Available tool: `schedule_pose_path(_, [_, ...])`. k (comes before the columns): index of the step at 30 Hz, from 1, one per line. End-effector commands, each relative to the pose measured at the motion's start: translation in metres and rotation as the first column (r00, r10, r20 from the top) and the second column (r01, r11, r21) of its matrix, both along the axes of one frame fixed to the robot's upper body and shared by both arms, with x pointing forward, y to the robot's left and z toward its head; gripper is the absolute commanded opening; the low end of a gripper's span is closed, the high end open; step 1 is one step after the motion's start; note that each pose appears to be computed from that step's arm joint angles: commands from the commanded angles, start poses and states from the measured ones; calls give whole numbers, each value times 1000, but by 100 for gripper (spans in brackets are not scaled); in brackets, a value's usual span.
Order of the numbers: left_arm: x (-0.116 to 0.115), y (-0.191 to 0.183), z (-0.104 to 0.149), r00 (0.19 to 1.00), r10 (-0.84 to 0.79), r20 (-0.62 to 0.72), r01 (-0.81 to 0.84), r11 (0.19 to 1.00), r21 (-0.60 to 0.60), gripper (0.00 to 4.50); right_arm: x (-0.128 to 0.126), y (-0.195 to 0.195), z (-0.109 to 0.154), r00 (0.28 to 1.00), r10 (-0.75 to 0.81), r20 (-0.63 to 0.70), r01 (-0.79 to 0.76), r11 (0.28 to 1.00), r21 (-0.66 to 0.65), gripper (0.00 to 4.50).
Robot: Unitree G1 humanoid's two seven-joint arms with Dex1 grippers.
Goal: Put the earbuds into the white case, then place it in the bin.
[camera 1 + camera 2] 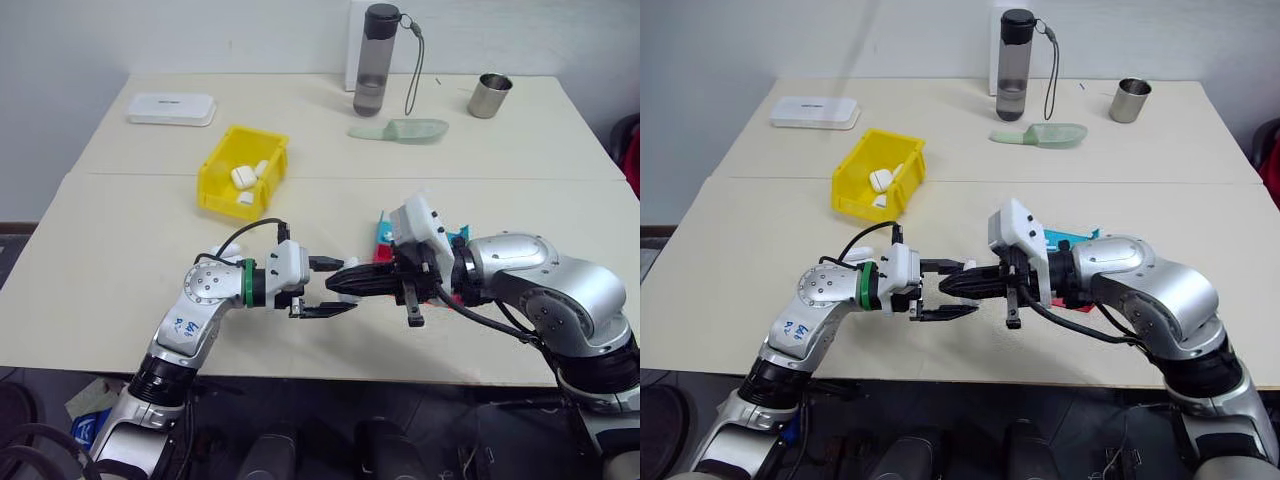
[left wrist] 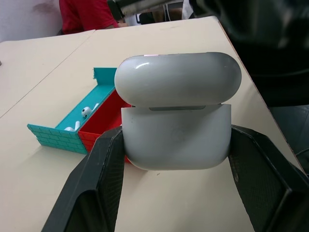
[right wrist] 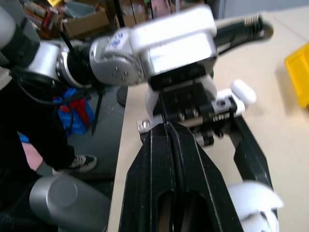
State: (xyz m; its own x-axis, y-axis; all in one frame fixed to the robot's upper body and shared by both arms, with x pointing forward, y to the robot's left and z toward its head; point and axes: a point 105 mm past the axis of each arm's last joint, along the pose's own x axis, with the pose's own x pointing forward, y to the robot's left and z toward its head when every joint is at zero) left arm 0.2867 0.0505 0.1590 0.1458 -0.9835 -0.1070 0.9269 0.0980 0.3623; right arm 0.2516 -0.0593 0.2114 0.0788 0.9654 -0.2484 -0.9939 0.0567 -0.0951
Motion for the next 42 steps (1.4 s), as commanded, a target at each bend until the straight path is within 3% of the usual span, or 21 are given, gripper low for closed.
schedule_pose_path(1, [-6, 5, 15, 999, -7, 36, 9, 998, -63, 277, 3, -22, -2, 998, -44, 34, 45, 998, -40, 2])
schedule_pose_path(7, [-12, 15, 22, 1000, -6, 17, 8, 991, -137, 277, 5, -73, -10, 988, -154, 11, 154, 987, -49, 2])
schedule_pose_path(10, [-12, 24, 29, 999, 33, -11, -35, 978, -207, 277, 0, -90, -5, 982, -189, 14, 188, 980, 60, 2])
schedule_pose_path(13, [-1, 50, 44, 983, 165, -83, -183, 932, -312, 277, -3, -117, -1, 938, -345, 30, 334, 924, 185, 18])
schedule_pose_path(15, [15, 73, 52, 941, 318, -116, -338, 880, -333, 277, -5, -129, 7, 881, -458, 121, 413, 867, 280, 59])
schedule_pose_path(17, [38, 98, 64, 860, 494, -130, -506, 790, -347, 277, -2, -145, 17, 764, -603, 227, 500, 777, 382, 126])
schedule_pose_path(22, [88, 145, 96, 685, 708, -172, -698, 570, -434, 277, -2, -172, 23, 568, -749, 340, 571, 657, 493, 294])
schedule_pose_path(26, [129, 165, 91, 547, 821, -164, -809, 469, -353, 277, 0, -173, 26, 498, -781, 377, 566, 622, 542, 428])
schedule_pose_path(27, [137, 169, 90, 520, 835, -178, -829, 444, -341, 277, 0, -172, 25, 494, -784, 375, 565, 617, 548, 449])
schedule_pose_path(29, [151, 175, 86, 484, 856, -181, -850, 411, -328, 277, 1, -171, 27, 477, -787, 390, 558, 614, 558, 449])
schedule_pose_path(34, [169, 180, 68, 448, 871, -201, -882, 393, -260, 277, 1, -164, 24, 476, -775, 415, 548, 631, 549, 449])
schedule_pose_path(39, [166, 170, 81, 542, 826, -153, -823, 486, -292, 432, 0, -157, 19, 497, -765, 410, 548, 643, 535, 450])
schedule_pose_path(42, [148, 168, 92, 649, 753, -111, -739, 589, -326, 449, -1, -154, 12, 537, -734, 415, 546, 678, 492, 450])
